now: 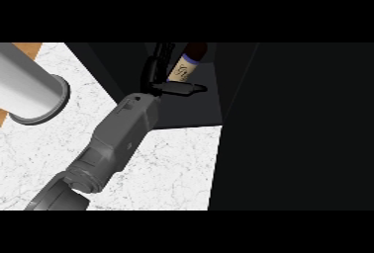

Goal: Pick up the wine, place it into the cabinet and close the cabinet

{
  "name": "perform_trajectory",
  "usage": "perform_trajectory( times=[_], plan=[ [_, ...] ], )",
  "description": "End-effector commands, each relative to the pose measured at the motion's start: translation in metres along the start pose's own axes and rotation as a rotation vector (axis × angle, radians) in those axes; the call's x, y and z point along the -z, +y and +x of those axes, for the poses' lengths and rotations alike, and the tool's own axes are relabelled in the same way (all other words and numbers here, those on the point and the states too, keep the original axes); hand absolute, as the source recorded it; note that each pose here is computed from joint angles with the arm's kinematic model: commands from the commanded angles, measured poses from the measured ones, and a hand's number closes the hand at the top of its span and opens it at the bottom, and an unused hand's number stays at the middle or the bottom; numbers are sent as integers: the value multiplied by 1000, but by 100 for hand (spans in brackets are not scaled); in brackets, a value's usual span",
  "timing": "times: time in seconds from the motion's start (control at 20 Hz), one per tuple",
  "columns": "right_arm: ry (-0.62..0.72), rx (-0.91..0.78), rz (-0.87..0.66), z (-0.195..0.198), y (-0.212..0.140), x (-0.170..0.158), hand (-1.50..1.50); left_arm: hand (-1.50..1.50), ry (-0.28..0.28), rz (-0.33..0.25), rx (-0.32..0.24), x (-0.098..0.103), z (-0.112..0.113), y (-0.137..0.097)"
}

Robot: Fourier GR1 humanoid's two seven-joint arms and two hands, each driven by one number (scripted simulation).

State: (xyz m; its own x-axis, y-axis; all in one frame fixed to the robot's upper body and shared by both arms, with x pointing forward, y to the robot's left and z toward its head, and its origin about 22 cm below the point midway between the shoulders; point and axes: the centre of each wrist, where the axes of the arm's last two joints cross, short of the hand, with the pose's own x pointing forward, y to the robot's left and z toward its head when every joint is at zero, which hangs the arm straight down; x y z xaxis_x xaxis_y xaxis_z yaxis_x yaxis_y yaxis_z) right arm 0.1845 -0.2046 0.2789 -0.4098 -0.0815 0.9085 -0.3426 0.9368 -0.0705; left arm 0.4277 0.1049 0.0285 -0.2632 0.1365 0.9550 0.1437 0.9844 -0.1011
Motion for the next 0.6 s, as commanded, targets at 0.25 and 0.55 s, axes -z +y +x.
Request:
perform_trajectory(
  times=[0.25, 0.55],
  plan=[
    [10, -23, -55, 17, -6, 1, -150, -150, -14, -96, -53, 3, 11, 1],
    [8, -18, -54, 15, 2, -26, -150, -150, -48, -161, -89, -5, 31, -46]
  ],
)
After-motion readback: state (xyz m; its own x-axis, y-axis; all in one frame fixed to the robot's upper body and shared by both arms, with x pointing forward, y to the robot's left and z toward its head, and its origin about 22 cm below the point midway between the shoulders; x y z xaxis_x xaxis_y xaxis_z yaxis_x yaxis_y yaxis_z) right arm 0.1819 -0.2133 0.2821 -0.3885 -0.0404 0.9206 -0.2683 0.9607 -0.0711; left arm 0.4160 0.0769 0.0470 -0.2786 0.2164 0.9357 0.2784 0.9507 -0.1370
